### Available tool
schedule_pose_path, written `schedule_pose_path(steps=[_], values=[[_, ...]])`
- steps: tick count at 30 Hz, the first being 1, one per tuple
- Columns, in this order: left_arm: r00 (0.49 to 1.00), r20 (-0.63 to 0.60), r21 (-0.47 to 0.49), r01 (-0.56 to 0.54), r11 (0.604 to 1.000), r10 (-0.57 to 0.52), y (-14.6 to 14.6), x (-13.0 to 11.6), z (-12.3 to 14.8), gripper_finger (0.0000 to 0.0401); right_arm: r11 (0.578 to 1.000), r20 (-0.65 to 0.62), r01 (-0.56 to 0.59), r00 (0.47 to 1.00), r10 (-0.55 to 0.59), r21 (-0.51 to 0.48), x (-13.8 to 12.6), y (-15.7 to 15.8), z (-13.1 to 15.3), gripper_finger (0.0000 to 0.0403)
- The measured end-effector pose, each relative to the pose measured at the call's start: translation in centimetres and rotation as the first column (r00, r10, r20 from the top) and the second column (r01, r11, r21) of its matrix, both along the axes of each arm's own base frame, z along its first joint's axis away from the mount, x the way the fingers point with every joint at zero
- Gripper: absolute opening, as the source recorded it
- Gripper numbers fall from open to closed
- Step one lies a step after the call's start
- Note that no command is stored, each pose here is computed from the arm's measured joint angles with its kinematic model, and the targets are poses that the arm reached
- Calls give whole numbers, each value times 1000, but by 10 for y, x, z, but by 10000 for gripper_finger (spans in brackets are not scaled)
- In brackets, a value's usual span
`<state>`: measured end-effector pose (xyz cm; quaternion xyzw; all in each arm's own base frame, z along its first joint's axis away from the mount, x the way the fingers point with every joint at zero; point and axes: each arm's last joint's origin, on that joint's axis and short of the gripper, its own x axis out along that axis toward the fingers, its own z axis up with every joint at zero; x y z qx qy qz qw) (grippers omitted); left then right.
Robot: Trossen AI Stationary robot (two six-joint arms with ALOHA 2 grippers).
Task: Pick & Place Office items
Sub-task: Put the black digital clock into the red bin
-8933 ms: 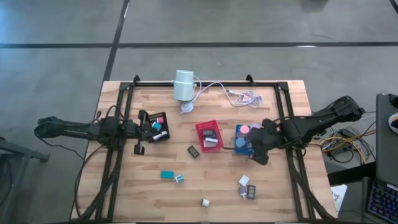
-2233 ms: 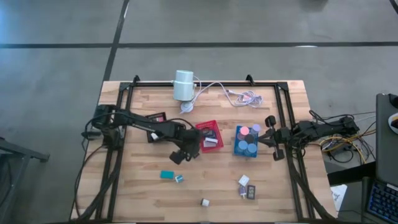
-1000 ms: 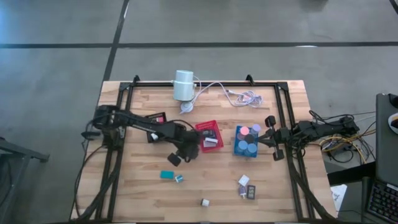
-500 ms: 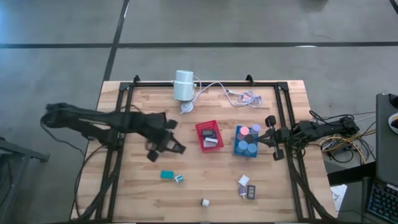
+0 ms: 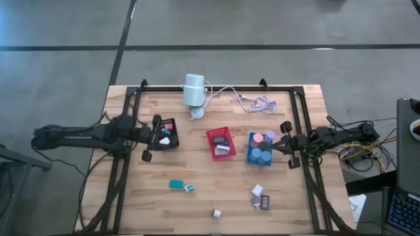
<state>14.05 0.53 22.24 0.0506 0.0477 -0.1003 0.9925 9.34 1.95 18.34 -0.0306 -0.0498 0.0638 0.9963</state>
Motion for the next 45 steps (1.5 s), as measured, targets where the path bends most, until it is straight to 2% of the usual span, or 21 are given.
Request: schedule_pose_path(steps=[6, 13, 21, 29, 31, 35, 40, 45], values=[[992, 111, -46, -49, 998, 54, 0, -10, -22, 118, 1000, -1, 0, 1000, 0, -1, 0, 0, 0, 12], [991, 120, -56, -57, 997, 63, 0, -14, -41, 118, 1000, 0, 2, 1000, -2, -12, 0, 0, 0, 12], [990, 123, -29, -60, 998, 63, 0, -15, -44, 118, 1000, -1, 3, 1000, -3, -23, 0, 0, 0, 12], [991, 121, -37, -59, 998, 63, 0, -15, -44, 118, 1000, -3, 2, 1000, -2, -20, 0, 0, -1, 12], [989, 119, -51, -85, 995, 91, 1, -15, -44, 118, 1000, -3, 2, 1000, -2, -20, 0, 0, -1, 12], [953, 115, -130, -267, 955, 282, 7, -10, -29, 118, 1000, -2, 6, 1000, -6, -20, 0, 0, 0, 12], [945, -3, -107, -325, 940, 327, 10, 9, 1, 118, 999, -2, 52, 999, -52, -14, 0, -1, 0, 12], [931, -133, -81, -351, 933, 339, 14, 49, 28, 118, 999, -1, 53, 999, -53, -11, 0, -1, 0, 12]])
